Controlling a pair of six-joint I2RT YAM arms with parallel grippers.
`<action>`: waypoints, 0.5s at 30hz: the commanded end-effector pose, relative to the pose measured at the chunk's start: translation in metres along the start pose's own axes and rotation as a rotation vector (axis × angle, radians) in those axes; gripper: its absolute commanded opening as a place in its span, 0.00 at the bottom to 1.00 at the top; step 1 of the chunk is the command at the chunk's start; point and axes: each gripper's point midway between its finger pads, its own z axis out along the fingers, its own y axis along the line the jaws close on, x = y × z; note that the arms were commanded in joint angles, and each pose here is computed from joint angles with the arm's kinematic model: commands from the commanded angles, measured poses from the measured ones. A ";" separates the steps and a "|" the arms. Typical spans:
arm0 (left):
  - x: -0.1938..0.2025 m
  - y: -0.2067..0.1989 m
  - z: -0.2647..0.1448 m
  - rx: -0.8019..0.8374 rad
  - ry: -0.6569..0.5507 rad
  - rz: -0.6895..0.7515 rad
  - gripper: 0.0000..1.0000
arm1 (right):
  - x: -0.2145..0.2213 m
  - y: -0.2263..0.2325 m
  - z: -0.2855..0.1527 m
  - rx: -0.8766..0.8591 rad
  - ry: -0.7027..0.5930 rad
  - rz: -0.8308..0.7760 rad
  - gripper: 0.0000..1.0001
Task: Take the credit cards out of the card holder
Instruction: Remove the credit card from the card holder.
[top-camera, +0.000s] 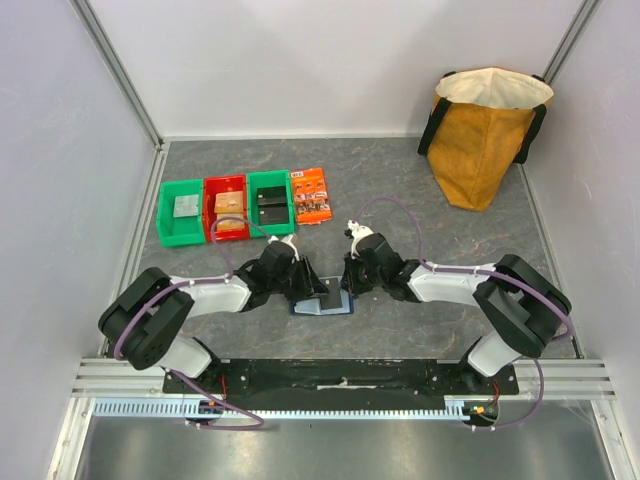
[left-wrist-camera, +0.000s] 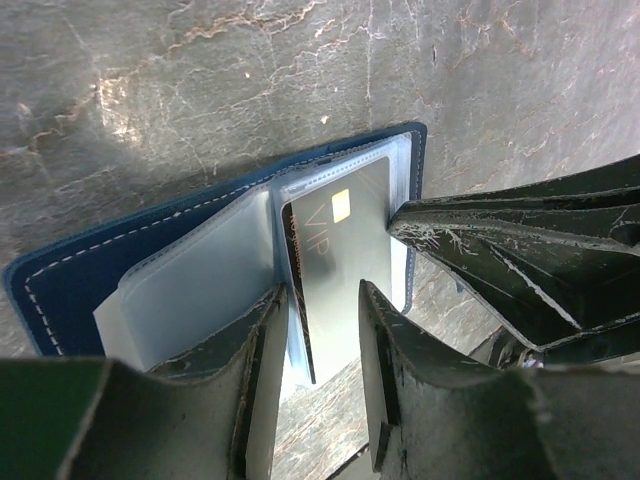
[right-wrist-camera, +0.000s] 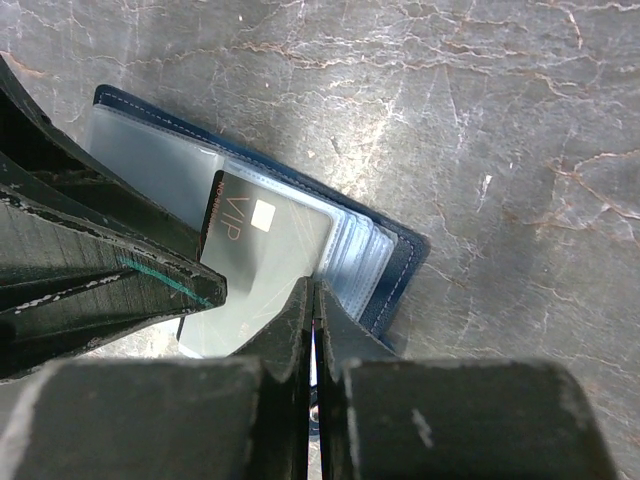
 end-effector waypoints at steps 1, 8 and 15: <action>0.001 0.004 -0.001 0.016 -0.020 -0.048 0.40 | 0.041 -0.019 0.004 0.056 0.142 -0.011 0.02; -0.003 0.006 -0.007 0.056 -0.066 -0.112 0.29 | 0.048 -0.024 0.004 0.072 0.166 -0.013 0.00; -0.006 0.005 -0.014 0.086 -0.103 -0.134 0.13 | 0.049 -0.026 0.005 0.083 0.174 -0.014 0.00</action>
